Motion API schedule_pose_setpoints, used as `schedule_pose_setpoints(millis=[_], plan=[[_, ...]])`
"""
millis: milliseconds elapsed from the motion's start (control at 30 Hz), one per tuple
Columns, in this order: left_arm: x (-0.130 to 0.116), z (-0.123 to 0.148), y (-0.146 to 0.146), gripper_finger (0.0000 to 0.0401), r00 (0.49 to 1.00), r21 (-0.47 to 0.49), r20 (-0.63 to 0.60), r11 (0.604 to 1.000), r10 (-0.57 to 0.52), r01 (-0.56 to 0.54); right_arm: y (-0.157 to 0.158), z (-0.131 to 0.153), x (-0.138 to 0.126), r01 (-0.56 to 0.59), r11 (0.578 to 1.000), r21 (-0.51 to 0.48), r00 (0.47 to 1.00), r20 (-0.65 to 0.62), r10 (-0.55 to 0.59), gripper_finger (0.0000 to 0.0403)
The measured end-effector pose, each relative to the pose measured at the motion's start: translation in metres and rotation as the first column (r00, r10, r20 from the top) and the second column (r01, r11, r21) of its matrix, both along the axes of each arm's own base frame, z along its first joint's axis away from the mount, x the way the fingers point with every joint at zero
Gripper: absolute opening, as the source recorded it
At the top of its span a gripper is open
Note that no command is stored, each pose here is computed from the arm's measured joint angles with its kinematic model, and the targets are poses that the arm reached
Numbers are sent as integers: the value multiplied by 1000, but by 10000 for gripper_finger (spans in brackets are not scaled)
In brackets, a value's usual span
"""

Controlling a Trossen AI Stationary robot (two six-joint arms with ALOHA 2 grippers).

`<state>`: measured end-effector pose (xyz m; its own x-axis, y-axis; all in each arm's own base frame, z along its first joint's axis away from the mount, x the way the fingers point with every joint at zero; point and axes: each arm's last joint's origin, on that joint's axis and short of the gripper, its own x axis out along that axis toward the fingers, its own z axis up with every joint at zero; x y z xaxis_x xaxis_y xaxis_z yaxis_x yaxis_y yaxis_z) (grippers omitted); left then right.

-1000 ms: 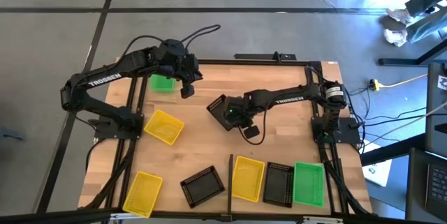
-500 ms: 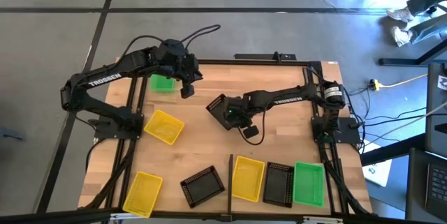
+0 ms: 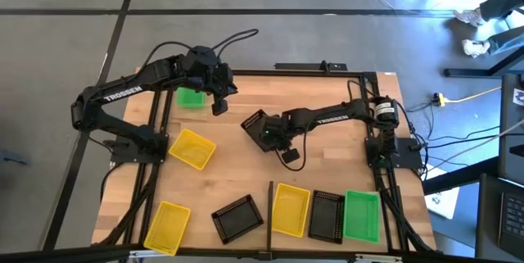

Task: Stack baskets on shelf by color
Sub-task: Stack the top black bin on top of the black bin on the shelf

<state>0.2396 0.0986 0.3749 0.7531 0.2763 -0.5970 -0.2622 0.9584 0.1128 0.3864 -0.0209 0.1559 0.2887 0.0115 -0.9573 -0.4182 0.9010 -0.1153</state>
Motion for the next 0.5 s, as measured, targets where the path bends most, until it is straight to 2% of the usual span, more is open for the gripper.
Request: schedule_pose_setpoints(millis=[100, 300, 500], plan=[[0, 0, 0, 42, 1000, 0, 0, 1000, 0, 0, 0, 3, 0, 46, 999, 10, 999, -13, -46, 9], [0, 0, 0, 42, 1000, 0, 0, 1000, 0, 0, 8, 25, 5, 110, 993, 33, 993, -50, -109, 3], [0, 0, 0, 42, 1000, 20, -6, 1000, -15, 15, 26, 65, 10, 163, 985, 47, 983, -88, -158, 1]])
